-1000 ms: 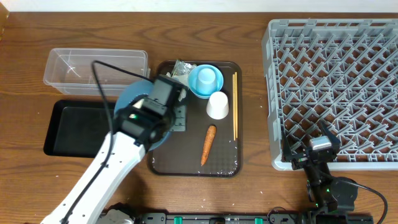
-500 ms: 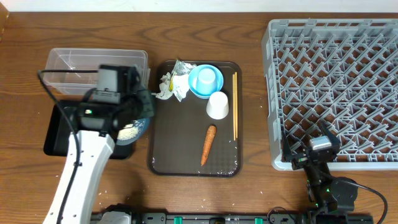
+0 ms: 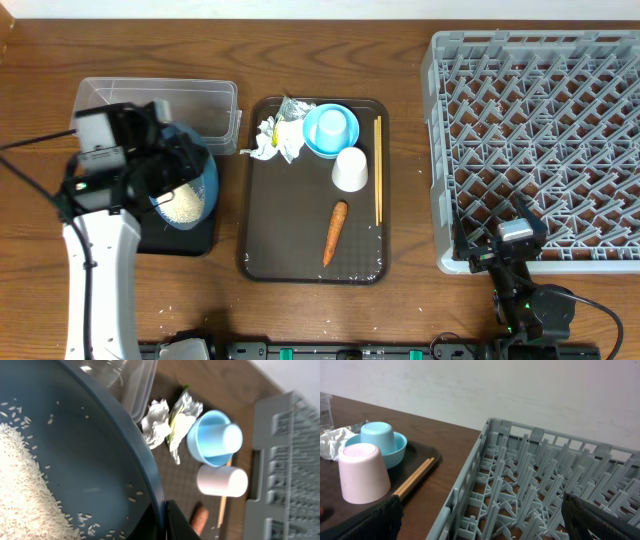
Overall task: Sort waste into correct bins and load items into the dishwasher rack
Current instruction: 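Lift the blue plate and carry it left over the black tray, then tilt the blue plate to pour rice onto the black tray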
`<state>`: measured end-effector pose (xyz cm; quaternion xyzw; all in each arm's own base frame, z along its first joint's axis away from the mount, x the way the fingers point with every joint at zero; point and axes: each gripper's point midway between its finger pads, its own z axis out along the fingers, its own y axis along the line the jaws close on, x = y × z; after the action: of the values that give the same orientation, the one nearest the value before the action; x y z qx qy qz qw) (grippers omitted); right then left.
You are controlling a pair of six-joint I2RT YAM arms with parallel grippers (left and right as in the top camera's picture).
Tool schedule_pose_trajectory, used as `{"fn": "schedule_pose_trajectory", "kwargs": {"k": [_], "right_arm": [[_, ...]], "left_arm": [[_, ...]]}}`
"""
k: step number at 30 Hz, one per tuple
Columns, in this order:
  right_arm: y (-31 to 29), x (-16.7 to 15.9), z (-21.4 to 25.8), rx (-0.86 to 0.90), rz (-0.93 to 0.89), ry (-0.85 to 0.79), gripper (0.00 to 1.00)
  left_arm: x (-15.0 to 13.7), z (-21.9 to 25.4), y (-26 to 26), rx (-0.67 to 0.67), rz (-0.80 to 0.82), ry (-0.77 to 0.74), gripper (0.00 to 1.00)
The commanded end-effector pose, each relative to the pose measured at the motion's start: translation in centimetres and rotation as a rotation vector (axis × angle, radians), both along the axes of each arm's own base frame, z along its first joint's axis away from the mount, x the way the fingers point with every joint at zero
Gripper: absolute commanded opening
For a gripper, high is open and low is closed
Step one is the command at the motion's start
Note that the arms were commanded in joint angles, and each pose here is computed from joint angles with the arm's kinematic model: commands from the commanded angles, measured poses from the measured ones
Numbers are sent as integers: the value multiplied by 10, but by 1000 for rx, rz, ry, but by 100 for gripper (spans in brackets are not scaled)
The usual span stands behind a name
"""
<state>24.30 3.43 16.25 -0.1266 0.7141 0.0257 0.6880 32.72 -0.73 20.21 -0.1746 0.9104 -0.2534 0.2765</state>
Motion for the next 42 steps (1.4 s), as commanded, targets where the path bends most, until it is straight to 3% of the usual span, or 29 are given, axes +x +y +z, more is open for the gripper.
{"fn": "schedule_pose_trajectory", "kwargs": {"k": [1,25,42], "right_arm": [[-3,0,0,-11,-14,-3,99],[-3,0,0,-11,-14,-3,99],[-3,0,0,-11,-14,-3,99]], "left_arm": [[-1,20,-3,-102,-55,-78,6],[-7,38,39,-327,29,-146,6],[-6,39,49,-326,50,-165,6]]}}
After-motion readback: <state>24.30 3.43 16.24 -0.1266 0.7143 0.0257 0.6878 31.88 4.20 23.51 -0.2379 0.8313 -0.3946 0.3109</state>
